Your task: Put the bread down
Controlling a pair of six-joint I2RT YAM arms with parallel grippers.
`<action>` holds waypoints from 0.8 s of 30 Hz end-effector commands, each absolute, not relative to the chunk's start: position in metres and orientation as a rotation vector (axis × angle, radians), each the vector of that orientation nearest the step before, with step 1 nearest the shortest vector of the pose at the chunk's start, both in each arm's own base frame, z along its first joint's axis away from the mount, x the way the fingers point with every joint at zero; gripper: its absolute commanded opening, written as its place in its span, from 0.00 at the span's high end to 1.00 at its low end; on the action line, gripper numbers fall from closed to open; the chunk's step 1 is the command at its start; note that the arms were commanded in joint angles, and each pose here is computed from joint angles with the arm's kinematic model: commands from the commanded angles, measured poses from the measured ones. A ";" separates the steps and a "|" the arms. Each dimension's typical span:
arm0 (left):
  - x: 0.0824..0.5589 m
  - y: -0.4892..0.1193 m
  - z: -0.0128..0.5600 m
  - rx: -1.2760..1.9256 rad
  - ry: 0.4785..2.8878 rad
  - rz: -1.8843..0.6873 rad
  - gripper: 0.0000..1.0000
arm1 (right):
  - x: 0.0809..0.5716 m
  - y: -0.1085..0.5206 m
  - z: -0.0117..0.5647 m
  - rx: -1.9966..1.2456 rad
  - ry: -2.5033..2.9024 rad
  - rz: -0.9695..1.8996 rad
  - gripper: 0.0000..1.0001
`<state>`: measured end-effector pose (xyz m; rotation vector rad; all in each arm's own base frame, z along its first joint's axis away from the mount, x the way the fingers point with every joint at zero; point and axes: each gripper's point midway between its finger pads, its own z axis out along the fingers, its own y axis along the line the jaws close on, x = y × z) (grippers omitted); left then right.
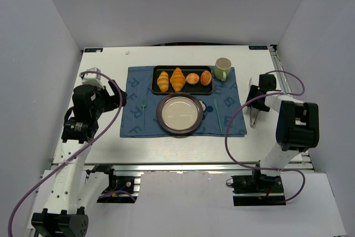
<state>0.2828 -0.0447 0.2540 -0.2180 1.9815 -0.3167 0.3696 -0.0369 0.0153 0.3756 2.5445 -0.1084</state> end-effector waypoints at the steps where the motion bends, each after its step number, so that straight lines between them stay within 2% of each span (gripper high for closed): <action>1: 0.283 -0.047 0.259 -0.204 1.966 -0.325 0.02 | 0.362 -0.042 0.007 0.381 2.572 -0.145 0.34; 3: 0.284 -0.047 0.260 -0.202 1.964 -0.324 0.02 | 0.364 -0.042 0.022 0.384 2.540 -0.149 0.38; 7: 0.281 -0.046 0.267 -0.202 1.958 -0.325 0.02 | 0.364 -0.040 0.087 0.356 2.429 -0.132 0.39; 12: 0.277 -0.044 0.271 -0.212 1.952 -0.318 0.02 | 0.353 0.000 0.157 0.208 2.322 -0.023 0.39; 19: 0.272 -0.045 0.281 -0.213 1.937 -0.326 0.02 | 0.321 0.094 0.203 -0.004 2.277 0.289 0.43; 24: 0.272 -0.047 0.284 -0.222 1.925 -0.346 0.02 | 0.319 0.138 0.211 -0.073 2.259 0.406 0.46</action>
